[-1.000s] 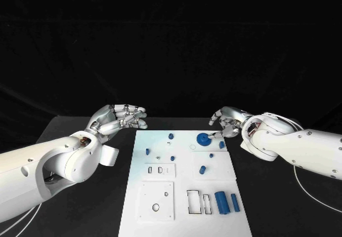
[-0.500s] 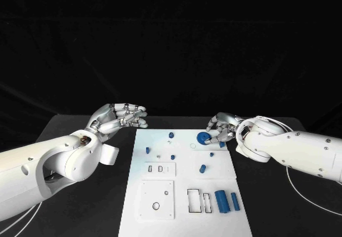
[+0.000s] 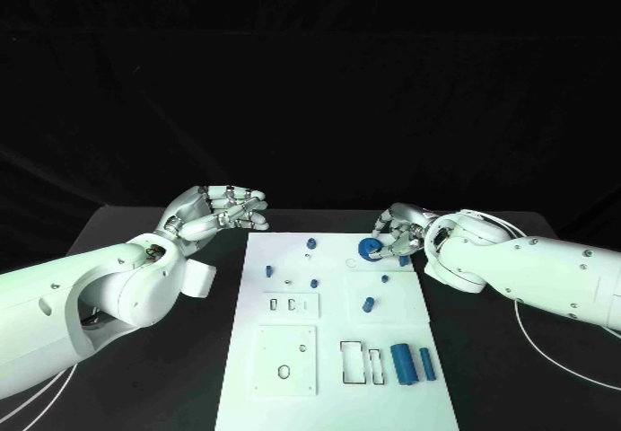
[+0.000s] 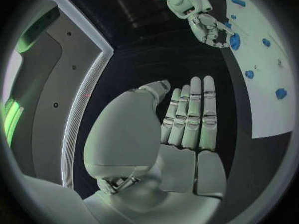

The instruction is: Assemble the parts on the task board

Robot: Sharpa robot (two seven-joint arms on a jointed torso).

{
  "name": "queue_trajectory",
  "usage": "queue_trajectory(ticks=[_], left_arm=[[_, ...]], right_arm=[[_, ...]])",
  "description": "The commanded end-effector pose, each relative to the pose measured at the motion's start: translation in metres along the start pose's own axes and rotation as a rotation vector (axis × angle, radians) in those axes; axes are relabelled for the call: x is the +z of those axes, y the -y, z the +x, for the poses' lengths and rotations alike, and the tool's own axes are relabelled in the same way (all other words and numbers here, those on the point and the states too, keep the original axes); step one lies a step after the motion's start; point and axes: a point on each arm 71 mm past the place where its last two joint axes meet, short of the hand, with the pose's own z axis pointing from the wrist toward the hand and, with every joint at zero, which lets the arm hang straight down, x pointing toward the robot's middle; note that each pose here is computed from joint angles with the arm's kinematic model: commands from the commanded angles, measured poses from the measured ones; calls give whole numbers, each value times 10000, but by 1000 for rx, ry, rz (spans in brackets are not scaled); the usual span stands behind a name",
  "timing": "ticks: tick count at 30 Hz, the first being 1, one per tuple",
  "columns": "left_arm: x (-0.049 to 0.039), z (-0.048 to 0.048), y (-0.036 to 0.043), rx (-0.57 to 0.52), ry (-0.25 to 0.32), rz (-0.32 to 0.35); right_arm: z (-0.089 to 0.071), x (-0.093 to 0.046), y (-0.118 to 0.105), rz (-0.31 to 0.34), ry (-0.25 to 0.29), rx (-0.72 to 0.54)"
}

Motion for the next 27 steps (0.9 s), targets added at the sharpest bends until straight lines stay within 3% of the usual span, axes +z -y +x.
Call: queue_trajectory(ticks=[1, 27], left_arm=[[2, 29, 15, -8, -20, 7], [-7, 24, 16, -9, -22, 4]], right_arm=[[10, 11, -6, 3, -4, -3], [57, 30, -14, 4, -20, -60]])
